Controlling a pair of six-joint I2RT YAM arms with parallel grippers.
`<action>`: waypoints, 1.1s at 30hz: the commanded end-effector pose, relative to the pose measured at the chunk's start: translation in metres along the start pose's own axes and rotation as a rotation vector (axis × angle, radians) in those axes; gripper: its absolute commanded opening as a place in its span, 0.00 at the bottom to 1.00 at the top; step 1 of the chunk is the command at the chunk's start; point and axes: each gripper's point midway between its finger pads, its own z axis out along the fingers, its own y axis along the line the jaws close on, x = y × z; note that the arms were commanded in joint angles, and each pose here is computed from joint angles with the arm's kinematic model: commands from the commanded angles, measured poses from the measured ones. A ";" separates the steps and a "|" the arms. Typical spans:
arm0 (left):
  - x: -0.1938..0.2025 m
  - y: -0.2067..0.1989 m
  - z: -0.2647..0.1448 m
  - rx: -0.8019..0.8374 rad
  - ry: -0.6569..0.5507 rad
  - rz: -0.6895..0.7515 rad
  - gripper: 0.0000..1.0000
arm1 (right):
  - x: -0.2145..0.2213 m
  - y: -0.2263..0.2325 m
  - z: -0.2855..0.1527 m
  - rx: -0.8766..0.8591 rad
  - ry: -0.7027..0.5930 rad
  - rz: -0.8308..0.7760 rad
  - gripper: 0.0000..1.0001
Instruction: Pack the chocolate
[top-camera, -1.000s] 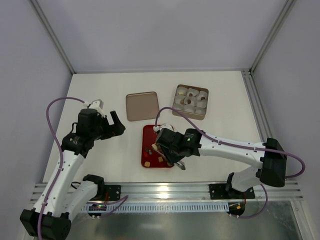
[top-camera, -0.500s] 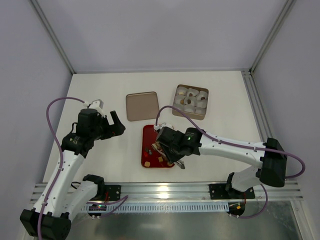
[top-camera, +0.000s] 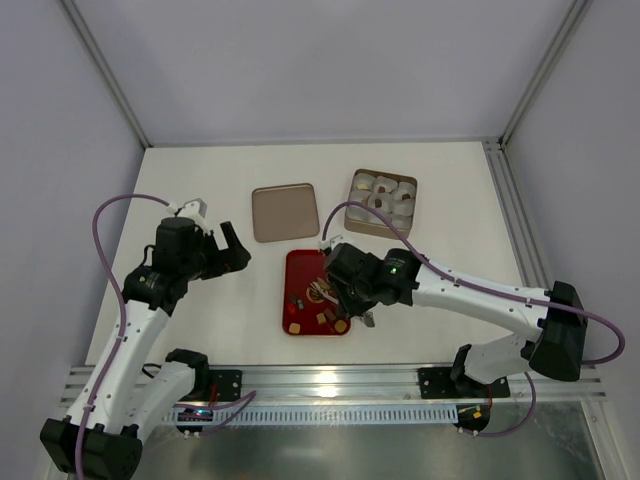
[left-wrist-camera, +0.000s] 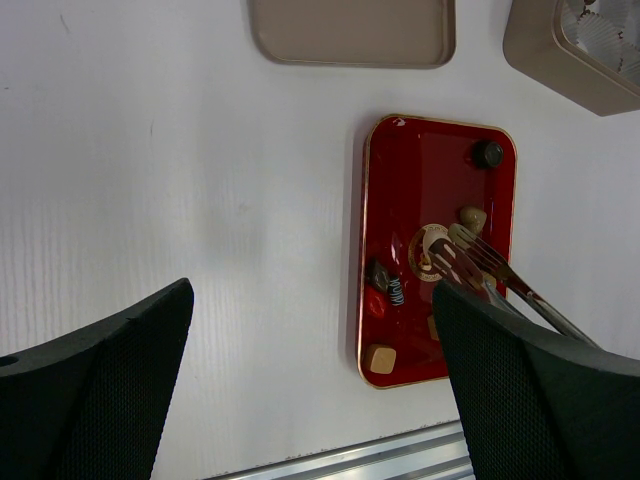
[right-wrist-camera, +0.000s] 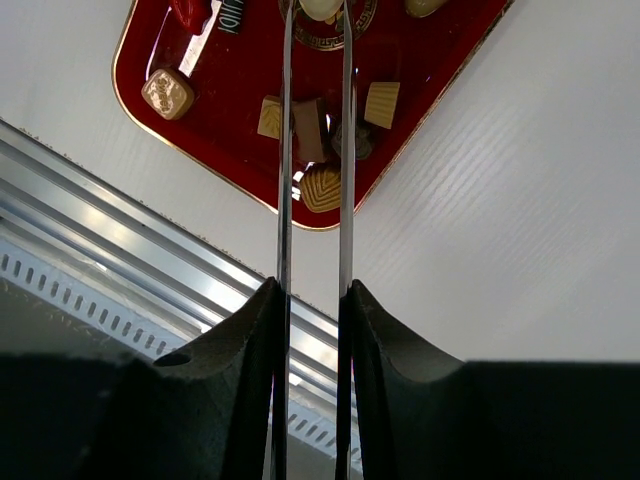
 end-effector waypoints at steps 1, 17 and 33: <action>-0.004 -0.003 -0.001 0.010 -0.017 -0.003 1.00 | -0.018 0.001 -0.017 -0.019 -0.076 0.009 0.32; -0.003 -0.003 -0.001 0.014 -0.014 -0.001 1.00 | -0.058 -0.026 -0.035 -0.006 -0.168 0.084 0.32; -0.001 -0.005 0.000 0.025 -0.003 0.001 1.00 | -0.109 -0.156 -0.054 0.199 -0.298 0.304 0.32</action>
